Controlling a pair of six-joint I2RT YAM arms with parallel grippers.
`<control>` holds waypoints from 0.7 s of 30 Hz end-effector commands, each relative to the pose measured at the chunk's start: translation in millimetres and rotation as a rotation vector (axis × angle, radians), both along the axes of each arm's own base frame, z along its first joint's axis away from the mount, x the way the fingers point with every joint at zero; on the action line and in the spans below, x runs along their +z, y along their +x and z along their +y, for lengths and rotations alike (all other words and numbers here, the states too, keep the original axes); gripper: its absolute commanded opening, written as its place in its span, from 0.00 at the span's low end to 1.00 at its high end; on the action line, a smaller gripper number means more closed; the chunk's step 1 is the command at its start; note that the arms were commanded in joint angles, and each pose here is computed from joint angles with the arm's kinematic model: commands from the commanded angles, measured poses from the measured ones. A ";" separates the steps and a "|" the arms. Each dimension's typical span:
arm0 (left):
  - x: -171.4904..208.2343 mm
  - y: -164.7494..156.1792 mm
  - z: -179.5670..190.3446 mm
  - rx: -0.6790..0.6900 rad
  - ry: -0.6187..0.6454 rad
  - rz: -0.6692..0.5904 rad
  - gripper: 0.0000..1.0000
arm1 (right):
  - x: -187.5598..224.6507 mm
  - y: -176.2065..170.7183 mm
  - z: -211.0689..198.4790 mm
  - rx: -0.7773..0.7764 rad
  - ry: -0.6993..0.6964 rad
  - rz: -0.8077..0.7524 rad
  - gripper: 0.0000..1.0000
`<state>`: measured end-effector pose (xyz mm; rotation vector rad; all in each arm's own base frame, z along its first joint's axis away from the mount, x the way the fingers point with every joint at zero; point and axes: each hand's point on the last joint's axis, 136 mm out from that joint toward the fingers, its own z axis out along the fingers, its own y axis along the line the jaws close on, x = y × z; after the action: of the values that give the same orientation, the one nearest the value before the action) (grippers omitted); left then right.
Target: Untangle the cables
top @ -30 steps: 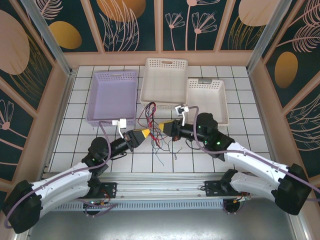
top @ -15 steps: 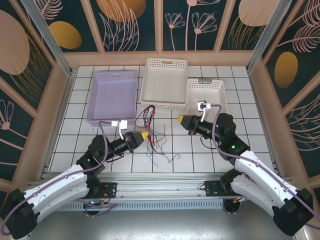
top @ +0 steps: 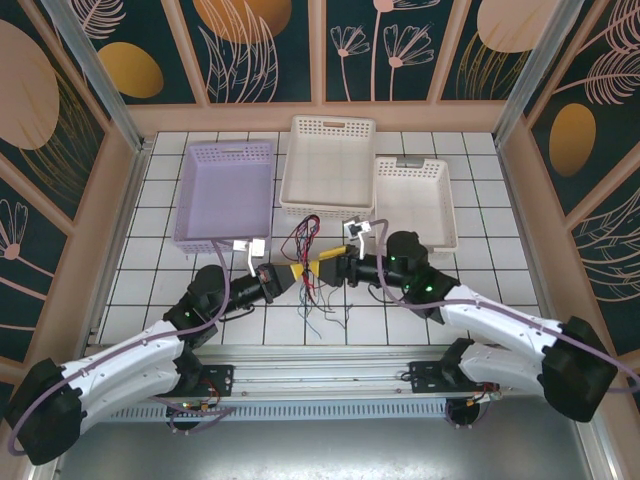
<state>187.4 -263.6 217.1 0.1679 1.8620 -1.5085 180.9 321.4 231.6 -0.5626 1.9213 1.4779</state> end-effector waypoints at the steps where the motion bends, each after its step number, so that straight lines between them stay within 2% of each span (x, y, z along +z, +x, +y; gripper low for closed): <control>1: 39.1 -3.3 -5.1 -0.037 -0.102 -0.078 0.00 | 15.2 3.2 13.3 0.014 0.044 -0.037 0.61; 14: 32.8 -8.6 -6.4 -0.066 -0.113 -0.065 0.00 | 20.0 9.1 23.8 0.006 0.082 -0.046 0.42; 21: 31.3 -13.4 -7.8 -0.092 -0.117 -0.061 0.00 | 25.2 14.7 17.1 -0.052 0.104 -0.058 0.38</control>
<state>193.7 -263.2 231.0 0.1318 1.8007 -1.5488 186.9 339.2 233.5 -0.5567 1.8941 1.5085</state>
